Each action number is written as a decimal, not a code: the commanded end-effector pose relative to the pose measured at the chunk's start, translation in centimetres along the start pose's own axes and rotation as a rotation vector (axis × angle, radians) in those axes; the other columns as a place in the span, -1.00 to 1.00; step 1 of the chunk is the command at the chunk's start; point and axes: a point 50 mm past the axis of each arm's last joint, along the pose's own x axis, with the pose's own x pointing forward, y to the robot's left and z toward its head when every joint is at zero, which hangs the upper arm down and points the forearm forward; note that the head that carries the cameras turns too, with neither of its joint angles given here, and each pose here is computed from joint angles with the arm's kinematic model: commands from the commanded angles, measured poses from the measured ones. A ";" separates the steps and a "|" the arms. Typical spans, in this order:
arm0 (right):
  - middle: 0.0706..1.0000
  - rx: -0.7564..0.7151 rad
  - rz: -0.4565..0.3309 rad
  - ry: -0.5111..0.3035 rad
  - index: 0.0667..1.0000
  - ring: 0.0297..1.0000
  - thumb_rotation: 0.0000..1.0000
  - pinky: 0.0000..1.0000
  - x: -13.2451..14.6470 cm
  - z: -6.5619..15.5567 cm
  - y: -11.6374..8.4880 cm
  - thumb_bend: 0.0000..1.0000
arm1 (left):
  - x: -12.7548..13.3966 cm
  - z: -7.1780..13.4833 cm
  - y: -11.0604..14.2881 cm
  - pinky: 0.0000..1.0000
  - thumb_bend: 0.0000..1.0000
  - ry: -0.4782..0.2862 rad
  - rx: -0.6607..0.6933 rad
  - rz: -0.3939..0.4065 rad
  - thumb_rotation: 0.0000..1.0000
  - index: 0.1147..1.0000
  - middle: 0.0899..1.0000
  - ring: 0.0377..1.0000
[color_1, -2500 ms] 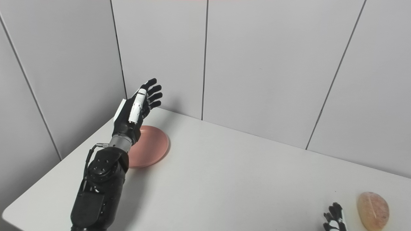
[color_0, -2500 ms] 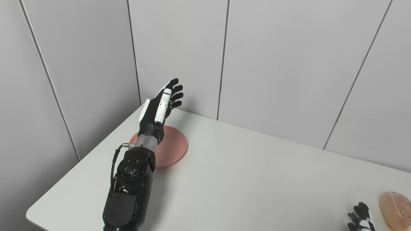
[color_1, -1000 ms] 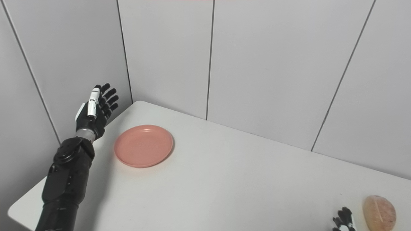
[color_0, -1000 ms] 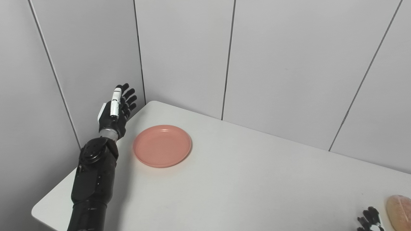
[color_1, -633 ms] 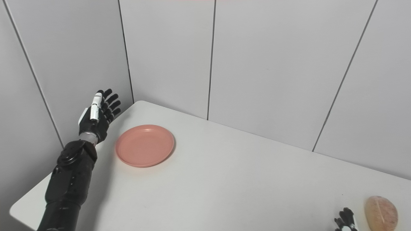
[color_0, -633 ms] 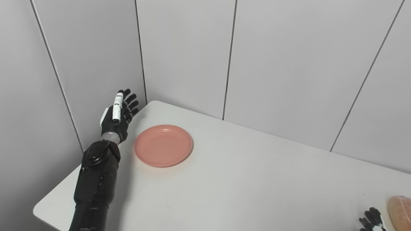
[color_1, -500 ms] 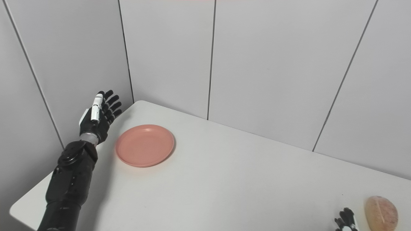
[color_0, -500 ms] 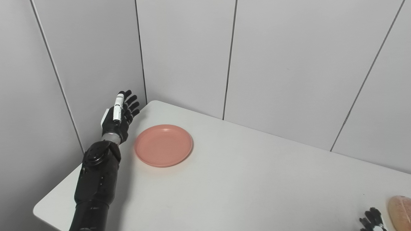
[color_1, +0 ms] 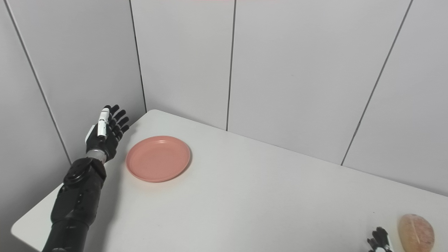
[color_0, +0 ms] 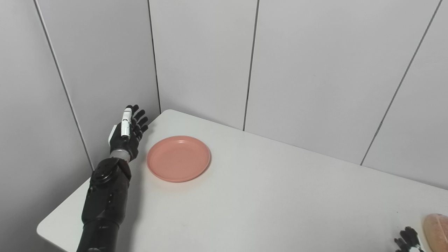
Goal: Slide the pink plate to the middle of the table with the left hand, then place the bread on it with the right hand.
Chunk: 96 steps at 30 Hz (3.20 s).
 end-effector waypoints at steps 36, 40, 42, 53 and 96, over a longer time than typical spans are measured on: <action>0.96 -0.004 0.003 -0.044 0.95 0.96 1.00 1.00 0.7 1.4 -0.6 -0.67 | -1.2 -1.0 0.3 0.89 -0.44 -0.059 0.012 -0.063 1.00 0.78 0.83 0.83; 0.95 -0.002 0.005 -0.046 0.95 0.95 1.00 1.00 0.6 1.5 -0.6 -0.66 | -1.3 -1.7 0.3 0.87 -0.46 -0.036 0.005 -0.061 1.00 0.79 0.83 0.82; 0.95 0.000 0.008 -0.049 0.95 0.95 1.00 1.00 0.6 1.5 -0.6 -0.65 | -1.3 -2.0 0.3 0.86 -0.47 -0.028 0.002 -0.059 1.00 0.79 0.83 0.83; 0.96 -0.003 0.002 -0.047 0.96 0.96 1.00 1.00 0.6 1.6 -0.8 -0.64 | -1.1 -3.0 0.7 0.84 -0.44 -0.020 -0.023 -0.046 1.00 0.80 0.83 0.84; 0.90 -0.017 -0.003 -0.041 0.89 0.90 1.00 0.95 0.3 2.0 0.0 -0.57 | -0.8 -7.8 -2.5 0.88 -0.48 0.091 -0.053 -0.100 1.00 0.77 0.82 0.82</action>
